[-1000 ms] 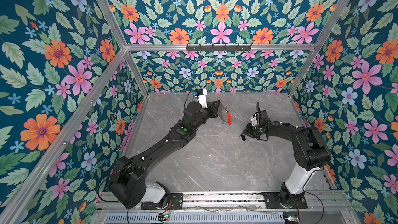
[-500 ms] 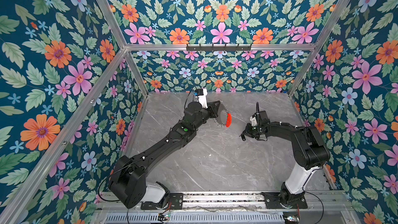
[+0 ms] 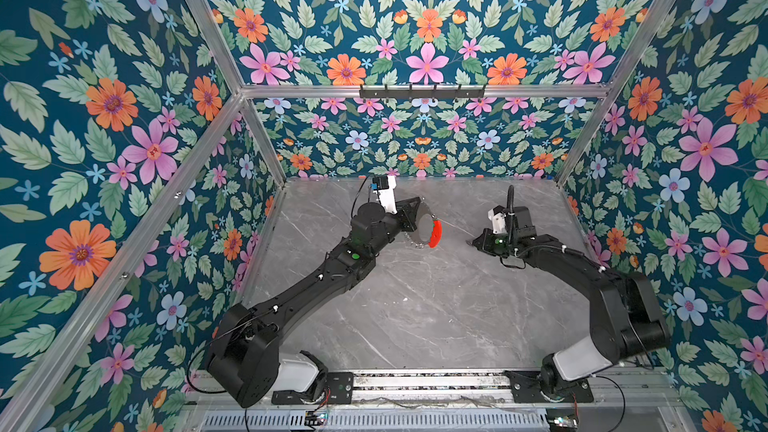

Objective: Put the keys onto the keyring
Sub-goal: 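Lift the black-tag key with the right gripper toward the plate held by left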

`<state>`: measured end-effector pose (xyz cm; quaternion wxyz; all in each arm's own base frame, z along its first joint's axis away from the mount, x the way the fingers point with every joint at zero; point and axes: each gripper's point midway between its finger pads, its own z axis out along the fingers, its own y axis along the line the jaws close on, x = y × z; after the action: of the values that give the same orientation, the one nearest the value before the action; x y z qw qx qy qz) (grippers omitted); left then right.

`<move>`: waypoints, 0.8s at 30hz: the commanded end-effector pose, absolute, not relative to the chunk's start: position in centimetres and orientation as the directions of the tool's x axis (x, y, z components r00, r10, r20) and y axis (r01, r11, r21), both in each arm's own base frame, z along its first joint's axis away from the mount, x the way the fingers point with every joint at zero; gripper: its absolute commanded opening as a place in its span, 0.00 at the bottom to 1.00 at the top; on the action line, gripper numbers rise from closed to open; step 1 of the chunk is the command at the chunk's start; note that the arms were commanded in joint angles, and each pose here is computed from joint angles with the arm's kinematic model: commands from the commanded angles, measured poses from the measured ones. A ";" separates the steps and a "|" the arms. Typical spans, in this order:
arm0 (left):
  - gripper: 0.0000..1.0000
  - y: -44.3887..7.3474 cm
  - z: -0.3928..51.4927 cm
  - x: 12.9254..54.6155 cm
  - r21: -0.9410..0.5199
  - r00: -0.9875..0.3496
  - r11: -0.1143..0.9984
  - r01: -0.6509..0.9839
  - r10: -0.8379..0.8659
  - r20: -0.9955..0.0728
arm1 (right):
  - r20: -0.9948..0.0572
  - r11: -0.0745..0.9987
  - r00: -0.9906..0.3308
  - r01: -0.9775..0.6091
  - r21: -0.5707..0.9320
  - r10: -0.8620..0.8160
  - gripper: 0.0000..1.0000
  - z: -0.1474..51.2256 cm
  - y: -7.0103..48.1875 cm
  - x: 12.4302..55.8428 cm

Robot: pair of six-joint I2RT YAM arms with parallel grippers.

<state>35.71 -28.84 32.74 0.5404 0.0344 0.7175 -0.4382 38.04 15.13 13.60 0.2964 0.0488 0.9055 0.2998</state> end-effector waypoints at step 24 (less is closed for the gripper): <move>0.00 -31.8 39.2 32.0 -0.314 -0.218 0.364 0.877 -0.281 -0.935 | -0.856 0.436 -0.492 -0.743 0.507 0.157 0.00 38.1 20.4 29.3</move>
<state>32.95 -31.68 36.93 0.5502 0.2336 0.6388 -0.4844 29.82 19.61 35.98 0.4509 -0.1876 0.7405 0.4616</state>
